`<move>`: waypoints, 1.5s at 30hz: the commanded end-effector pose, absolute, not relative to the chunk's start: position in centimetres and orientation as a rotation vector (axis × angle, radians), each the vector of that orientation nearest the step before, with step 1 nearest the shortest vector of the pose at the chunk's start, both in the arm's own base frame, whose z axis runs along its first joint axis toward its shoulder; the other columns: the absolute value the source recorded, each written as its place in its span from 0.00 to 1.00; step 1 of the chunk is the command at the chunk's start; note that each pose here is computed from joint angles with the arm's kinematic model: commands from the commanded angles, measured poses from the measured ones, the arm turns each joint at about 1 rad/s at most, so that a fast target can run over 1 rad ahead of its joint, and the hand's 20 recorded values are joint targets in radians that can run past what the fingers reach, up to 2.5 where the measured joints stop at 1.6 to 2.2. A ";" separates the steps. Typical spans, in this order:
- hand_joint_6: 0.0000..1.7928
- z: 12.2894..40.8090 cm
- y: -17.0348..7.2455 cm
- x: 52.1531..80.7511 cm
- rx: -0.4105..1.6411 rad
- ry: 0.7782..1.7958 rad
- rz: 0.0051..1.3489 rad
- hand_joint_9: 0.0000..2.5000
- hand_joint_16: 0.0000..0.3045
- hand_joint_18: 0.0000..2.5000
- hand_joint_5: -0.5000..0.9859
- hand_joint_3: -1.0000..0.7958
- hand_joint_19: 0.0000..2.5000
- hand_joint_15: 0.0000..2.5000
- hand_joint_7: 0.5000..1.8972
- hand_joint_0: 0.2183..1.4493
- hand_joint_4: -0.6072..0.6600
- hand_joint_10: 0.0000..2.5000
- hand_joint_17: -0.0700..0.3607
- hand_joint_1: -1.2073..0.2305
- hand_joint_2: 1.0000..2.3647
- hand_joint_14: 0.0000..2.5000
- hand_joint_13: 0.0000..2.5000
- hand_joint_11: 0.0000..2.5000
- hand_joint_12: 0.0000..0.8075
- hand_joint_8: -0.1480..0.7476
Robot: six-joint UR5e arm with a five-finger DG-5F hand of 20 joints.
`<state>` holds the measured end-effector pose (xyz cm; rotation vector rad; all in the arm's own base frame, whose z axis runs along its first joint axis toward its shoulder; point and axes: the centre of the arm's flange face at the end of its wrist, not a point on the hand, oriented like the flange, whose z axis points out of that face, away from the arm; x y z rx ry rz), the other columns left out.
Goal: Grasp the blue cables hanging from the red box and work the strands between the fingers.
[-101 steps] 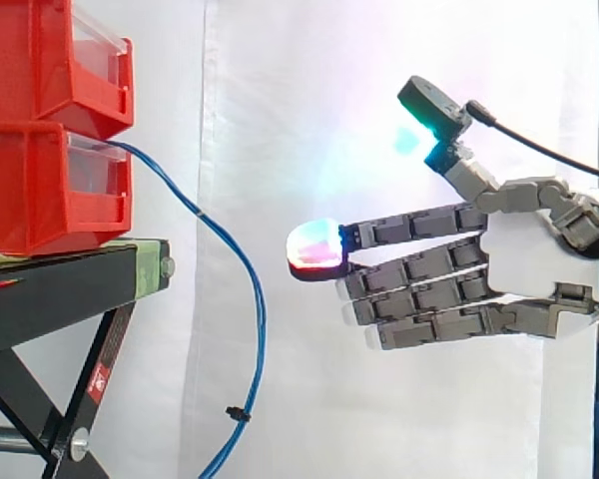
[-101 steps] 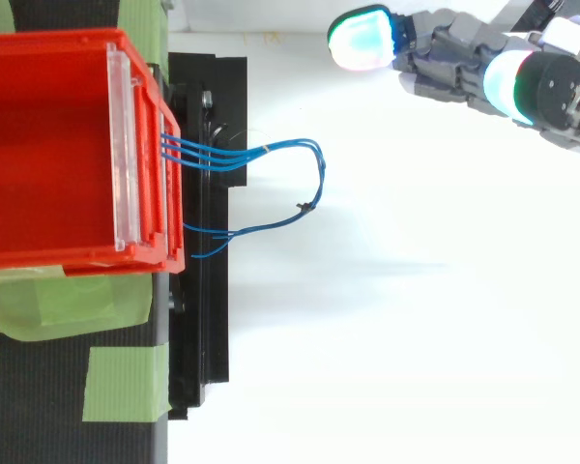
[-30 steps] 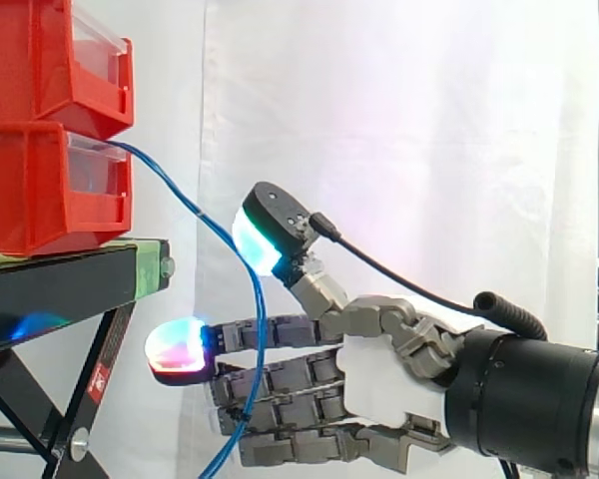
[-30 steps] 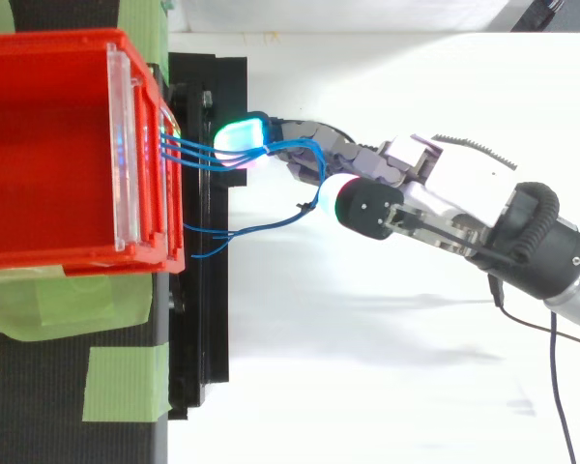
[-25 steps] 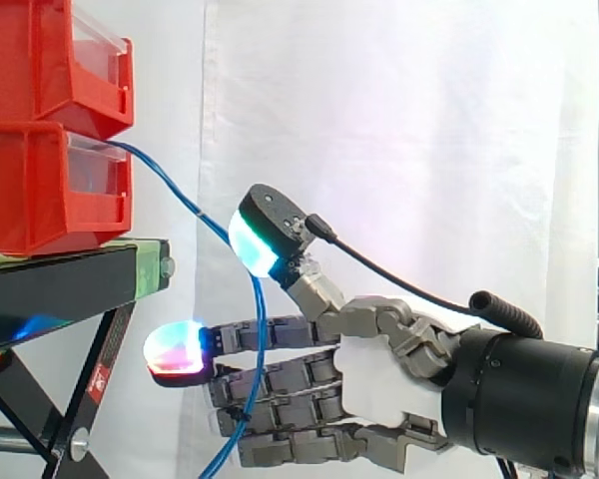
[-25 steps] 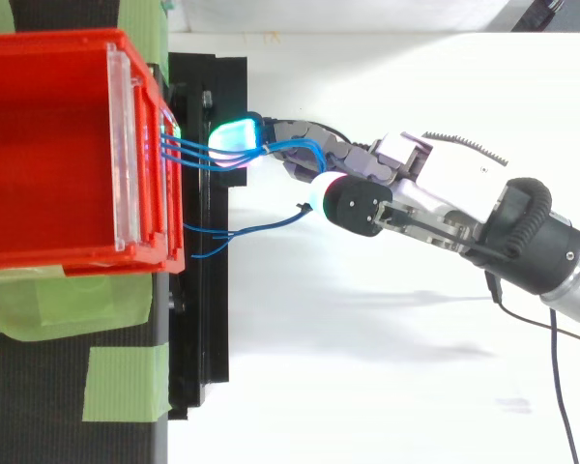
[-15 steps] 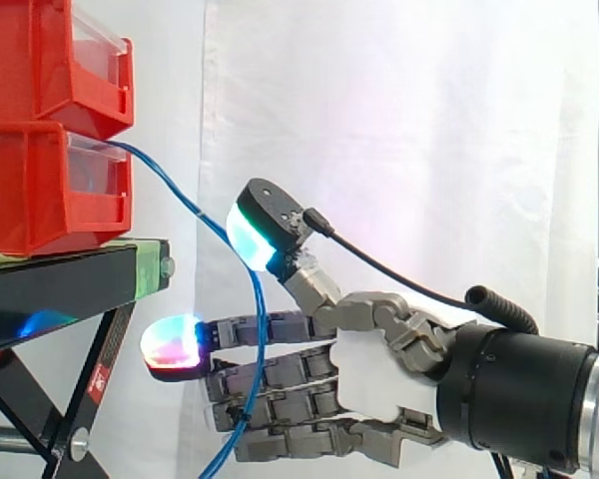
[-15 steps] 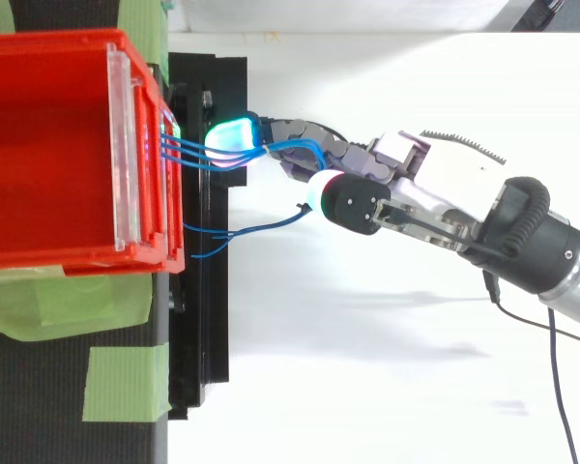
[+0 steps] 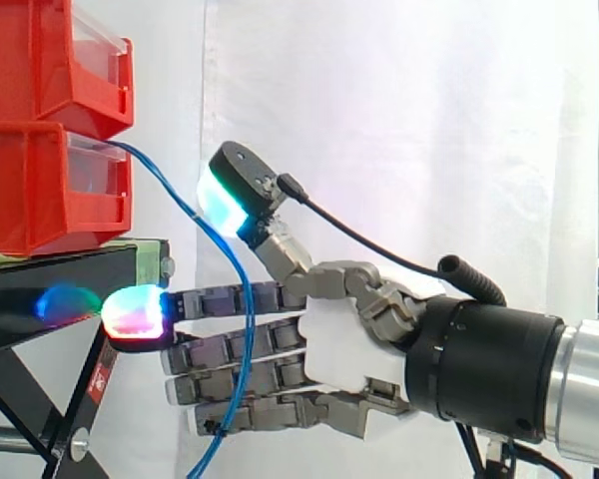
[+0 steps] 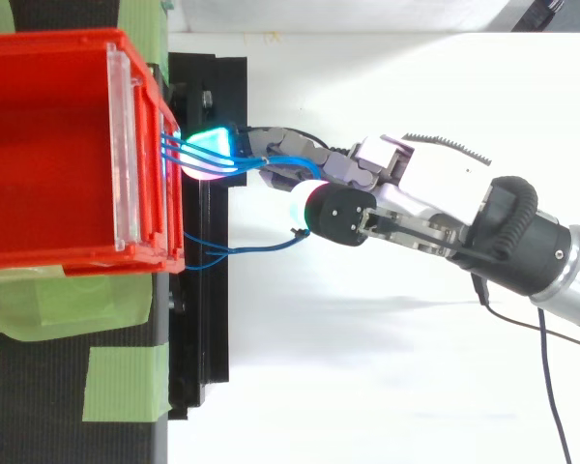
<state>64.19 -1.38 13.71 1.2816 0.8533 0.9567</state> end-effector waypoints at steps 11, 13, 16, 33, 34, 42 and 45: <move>0.00 14.5 -2.0 65.1 1.274 0.850 0.973 0.01 0.23 0.00 0.12 0.00 0.08 0.08 0.15 0.34 0.63 0.00 0.53 0.67 0.00 0.00 0.00 0.04 0.50 0.55; 0.00 14.6 -2.0 65.1 1.273 0.849 0.974 0.01 0.23 0.00 0.12 0.00 0.08 0.08 0.14 0.34 0.63 0.00 0.53 0.67 0.00 0.00 0.00 0.05 0.50 0.56; 0.00 14.6 -2.0 65.1 1.272 0.854 0.979 0.02 0.23 0.00 0.12 0.00 0.08 0.08 0.14 0.34 0.63 0.00 0.53 0.67 0.00 0.00 0.00 0.05 0.50 0.56; 0.00 14.0 -2.9 64.7 1.292 0.900 1.020 0.02 0.23 0.00 0.12 0.00 0.08 0.09 0.15 0.34 0.63 0.00 0.53 0.67 0.00 0.00 0.00 0.06 0.50 0.56; 0.00 14.1 -2.9 64.7 1.291 0.900 1.022 0.02 0.23 0.00 0.12 0.00 0.08 0.09 0.15 0.34 0.63 0.00 0.53 0.67 0.00 0.00 0.00 0.06 0.50 0.56; 0.00 14.1 -3.3 64.7 1.290 0.901 1.026 0.02 0.23 0.00 0.12 0.00 0.08 0.09 0.15 0.34 0.63 0.00 0.53 0.67 0.00 0.00 0.00 0.06 0.50 0.56; 0.00 14.2 -3.4 64.7 1.289 0.907 1.028 0.02 0.23 0.00 0.12 0.00 0.08 0.09 0.15 0.34 0.63 0.00 0.53 0.67 0.00 0.00 0.00 0.06 0.50 0.56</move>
